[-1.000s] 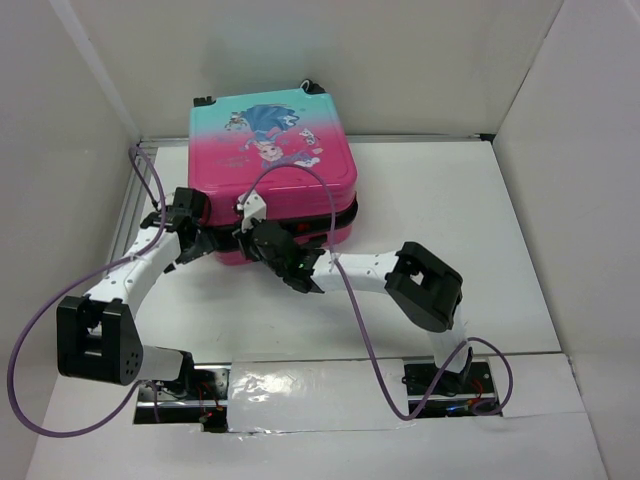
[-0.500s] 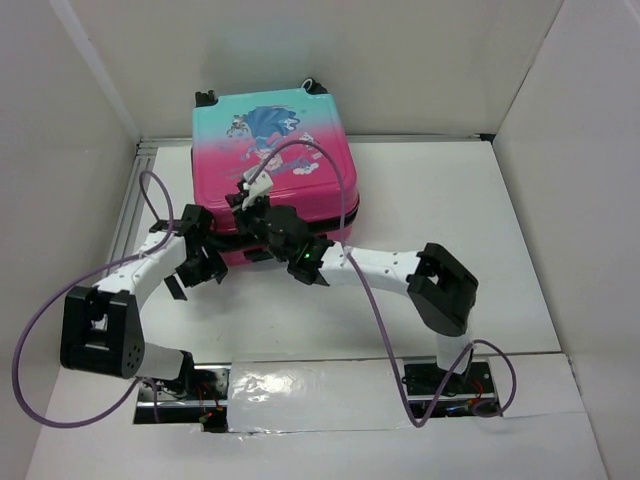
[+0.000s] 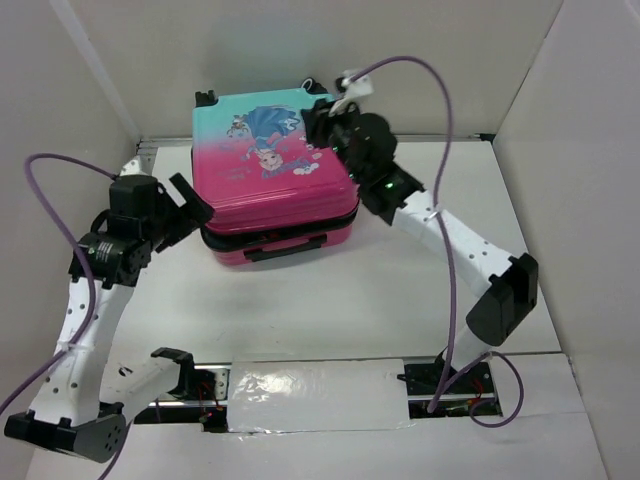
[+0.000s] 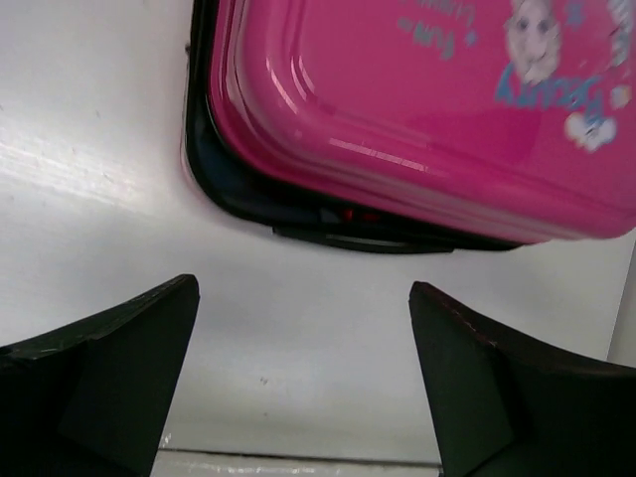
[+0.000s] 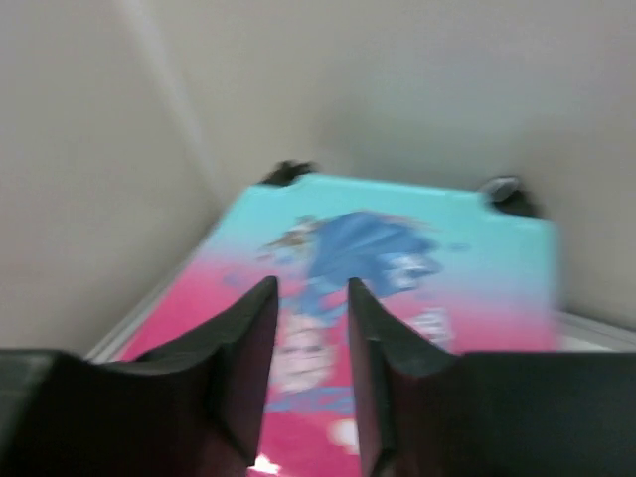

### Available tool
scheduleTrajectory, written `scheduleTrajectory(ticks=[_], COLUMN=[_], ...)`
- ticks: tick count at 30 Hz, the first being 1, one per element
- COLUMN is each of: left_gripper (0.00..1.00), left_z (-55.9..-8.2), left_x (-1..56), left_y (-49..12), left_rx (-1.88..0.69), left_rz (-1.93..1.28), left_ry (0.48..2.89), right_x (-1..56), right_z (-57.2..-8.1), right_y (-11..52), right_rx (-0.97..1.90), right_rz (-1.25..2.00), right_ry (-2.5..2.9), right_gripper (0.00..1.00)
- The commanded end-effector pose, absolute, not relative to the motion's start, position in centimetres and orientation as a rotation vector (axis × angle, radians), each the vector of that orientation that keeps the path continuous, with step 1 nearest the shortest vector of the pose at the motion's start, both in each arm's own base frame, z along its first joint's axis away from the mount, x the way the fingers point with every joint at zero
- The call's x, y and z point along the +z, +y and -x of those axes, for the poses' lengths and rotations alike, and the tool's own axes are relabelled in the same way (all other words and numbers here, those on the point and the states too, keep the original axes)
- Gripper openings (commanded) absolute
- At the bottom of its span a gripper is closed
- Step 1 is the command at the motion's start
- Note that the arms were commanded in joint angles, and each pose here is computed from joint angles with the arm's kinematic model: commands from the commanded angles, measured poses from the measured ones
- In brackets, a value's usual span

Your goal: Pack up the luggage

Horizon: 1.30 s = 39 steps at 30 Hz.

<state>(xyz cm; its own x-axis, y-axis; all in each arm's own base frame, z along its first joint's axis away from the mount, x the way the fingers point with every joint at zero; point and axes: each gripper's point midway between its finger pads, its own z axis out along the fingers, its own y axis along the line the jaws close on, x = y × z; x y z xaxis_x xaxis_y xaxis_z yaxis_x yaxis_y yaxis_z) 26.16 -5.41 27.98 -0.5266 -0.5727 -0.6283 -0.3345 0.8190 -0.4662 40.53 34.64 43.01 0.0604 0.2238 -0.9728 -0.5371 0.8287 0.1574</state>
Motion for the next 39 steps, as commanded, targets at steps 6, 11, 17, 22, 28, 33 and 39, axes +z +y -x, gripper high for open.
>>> scheduleTrajectory(ticks=[6,11,17,22,28,33,39], left_gripper=[1.00,1.00,1.00,1.00,1.00,1.00,1.00], left_z=[-32.0,-36.4,-39.2,-41.4,-43.1,-45.3,-49.1], left_x=[33.9,31.6,26.7,19.2,12.6,10.2,8.9], left_y=[0.6,5.3,10.5,12.1,12.7,11.6,10.0], left_rx=[-0.050,0.061,0.113,0.146,0.141,0.050,-0.031], left_rz=[0.712,0.828,0.954,0.993,0.995,0.924,0.858], left_ry=[1.920,1.912,1.946,2.068,2.184,2.249,2.285], right_x=[42.8,38.8,29.6,22.4,17.1,14.8,11.9], right_z=[-47.3,-52.9,-57.9,-60.1,-61.1,-60.9,-58.0], right_y=[20.3,15.0,11.7,14.5,18.8,20.2,22.2], right_rx=[0.351,0.349,0.367,0.326,0.344,0.404,0.415], right_rz=[0.071,0.002,-0.073,0.001,0.084,0.086,0.127], right_ry=[1.504,1.617,1.794,1.921,1.988,2.036,2.072], right_gripper=[0.61,0.65,0.69,0.75,0.75,0.75,0.75])
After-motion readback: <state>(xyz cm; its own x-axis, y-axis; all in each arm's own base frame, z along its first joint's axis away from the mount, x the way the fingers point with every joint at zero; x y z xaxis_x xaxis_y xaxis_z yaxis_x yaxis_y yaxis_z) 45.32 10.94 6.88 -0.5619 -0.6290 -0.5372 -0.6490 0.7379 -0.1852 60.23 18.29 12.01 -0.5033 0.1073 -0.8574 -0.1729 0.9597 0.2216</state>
